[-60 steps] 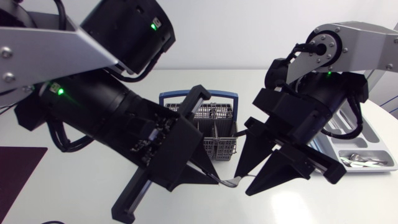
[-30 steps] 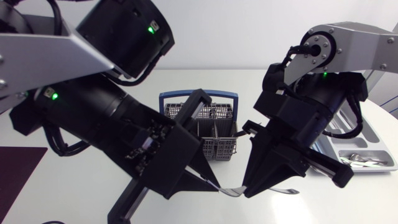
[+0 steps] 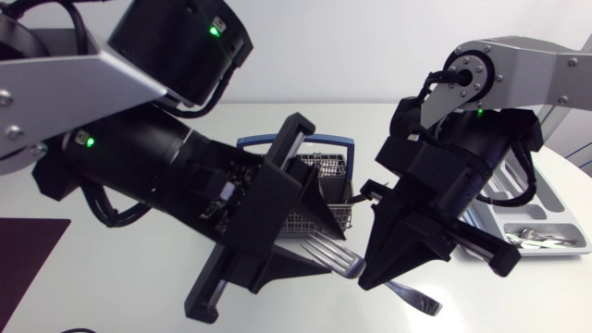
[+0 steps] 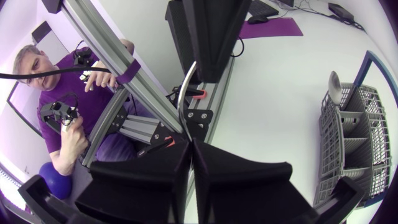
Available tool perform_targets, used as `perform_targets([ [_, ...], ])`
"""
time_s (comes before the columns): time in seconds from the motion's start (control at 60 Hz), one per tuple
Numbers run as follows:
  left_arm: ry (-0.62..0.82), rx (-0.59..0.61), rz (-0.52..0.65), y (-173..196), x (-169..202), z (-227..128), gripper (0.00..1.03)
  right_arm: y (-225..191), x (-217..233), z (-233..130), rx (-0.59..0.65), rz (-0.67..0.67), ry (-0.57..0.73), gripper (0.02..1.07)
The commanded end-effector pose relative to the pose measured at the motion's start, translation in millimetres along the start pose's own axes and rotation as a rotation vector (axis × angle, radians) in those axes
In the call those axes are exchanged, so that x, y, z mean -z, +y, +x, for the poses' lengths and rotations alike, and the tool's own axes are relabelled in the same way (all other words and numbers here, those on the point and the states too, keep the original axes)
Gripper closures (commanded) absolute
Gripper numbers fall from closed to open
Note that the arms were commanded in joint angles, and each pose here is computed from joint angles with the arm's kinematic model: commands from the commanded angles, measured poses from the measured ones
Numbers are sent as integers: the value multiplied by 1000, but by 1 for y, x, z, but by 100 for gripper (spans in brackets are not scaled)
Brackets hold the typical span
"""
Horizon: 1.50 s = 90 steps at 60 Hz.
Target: Sort the cutlery from the basket into the organizer compartments.
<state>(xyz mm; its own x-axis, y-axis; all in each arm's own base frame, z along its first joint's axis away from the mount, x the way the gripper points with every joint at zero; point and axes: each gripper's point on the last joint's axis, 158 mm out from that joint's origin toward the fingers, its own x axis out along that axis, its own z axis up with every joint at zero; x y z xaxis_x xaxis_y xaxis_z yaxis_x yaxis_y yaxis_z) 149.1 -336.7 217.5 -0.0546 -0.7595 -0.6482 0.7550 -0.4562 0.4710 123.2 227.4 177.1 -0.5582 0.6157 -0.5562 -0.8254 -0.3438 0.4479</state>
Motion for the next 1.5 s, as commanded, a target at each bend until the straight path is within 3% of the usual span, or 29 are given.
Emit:
perform_targets([
  [0.0, 4, -26, -25, 4, 3, -3, 28, 2, 4, 3, -25, 36, -14, 101],
  [0.433, 6, -75, -58, 15, 5, -15, 27, -9, 11, -8, 33, 64, -33, 101],
  [0.65, 12, -150, -212, 38, 17, -28, 27, -57, 39, -40, 266, 157, -38, 101],
  [0.933, 27, -244, -593, 78, 54, -35, 28, -102, 77, -98, 567, 263, -54, 101],
  [1.2, 101, -298, -684, 86, 82, -37, 28, -134, 119, -179, 896, 373, -121, 101],
  [1.483, 112, -276, -698, 85, 89, -24, 28, -128, 122, -218, 1066, 374, -185, 101],
])
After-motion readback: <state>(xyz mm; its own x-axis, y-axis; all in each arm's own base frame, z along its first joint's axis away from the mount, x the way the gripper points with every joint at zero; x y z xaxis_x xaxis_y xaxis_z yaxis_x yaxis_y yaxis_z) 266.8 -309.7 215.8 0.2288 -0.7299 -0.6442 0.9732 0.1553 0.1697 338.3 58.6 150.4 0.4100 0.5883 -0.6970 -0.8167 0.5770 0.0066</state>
